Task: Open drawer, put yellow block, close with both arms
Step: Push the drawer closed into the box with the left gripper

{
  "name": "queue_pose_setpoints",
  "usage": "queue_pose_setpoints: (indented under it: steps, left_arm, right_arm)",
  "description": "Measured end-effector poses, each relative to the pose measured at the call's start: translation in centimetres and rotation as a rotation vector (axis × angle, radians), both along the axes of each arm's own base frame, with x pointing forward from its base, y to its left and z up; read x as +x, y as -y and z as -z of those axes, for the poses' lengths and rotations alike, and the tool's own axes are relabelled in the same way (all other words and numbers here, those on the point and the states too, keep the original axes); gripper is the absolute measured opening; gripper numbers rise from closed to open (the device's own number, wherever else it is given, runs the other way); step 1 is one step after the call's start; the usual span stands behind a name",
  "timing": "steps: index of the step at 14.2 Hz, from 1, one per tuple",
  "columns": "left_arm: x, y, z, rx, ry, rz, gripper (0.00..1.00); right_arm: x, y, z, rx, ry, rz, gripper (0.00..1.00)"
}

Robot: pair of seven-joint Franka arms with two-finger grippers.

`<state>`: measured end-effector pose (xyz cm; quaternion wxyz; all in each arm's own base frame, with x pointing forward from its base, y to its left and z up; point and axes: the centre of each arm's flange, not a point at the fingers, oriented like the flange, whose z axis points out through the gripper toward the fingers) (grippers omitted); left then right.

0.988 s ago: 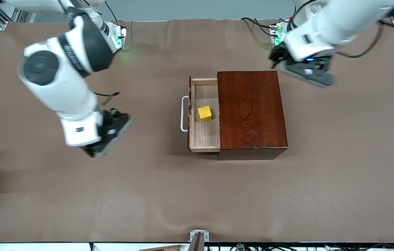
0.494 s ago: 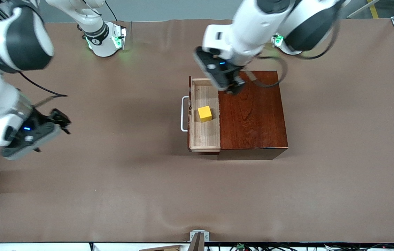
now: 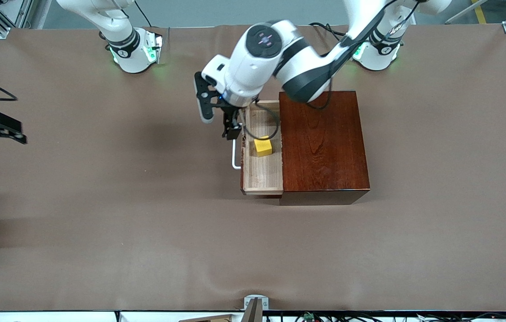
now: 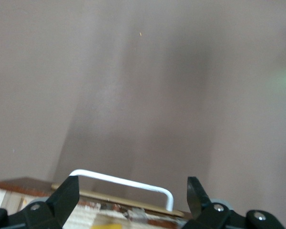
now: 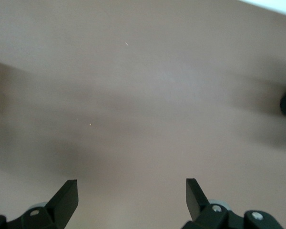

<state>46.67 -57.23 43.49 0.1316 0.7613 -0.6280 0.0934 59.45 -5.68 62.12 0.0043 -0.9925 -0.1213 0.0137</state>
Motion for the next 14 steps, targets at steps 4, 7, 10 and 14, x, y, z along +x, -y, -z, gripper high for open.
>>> queue_pose_setpoints:
  steps: [4,7,10,14]
  left_arm:
    - [-1.0,2.2,6.4,0.113,0.045,0.080,1.00]
    - [-1.2,2.5,9.2,0.173,0.059,0.087,1.00]
    - [-0.3,1.8,10.8,0.200,0.048,0.083,1.00]
    - [0.1,0.6,11.2,0.268,0.007,0.092,1.00]
  right_arm:
    - [-2.3,1.6,-1.9,0.016,-0.015,0.121,1.00]
    - [-3.3,0.8,-1.9,0.023,-0.027,0.203,1.00]
    - [-3.9,0.0,-0.7,0.032,-0.062,0.302,1.00]
    - [-4.5,0.1,0.8,0.035,-0.096,0.345,1.00]
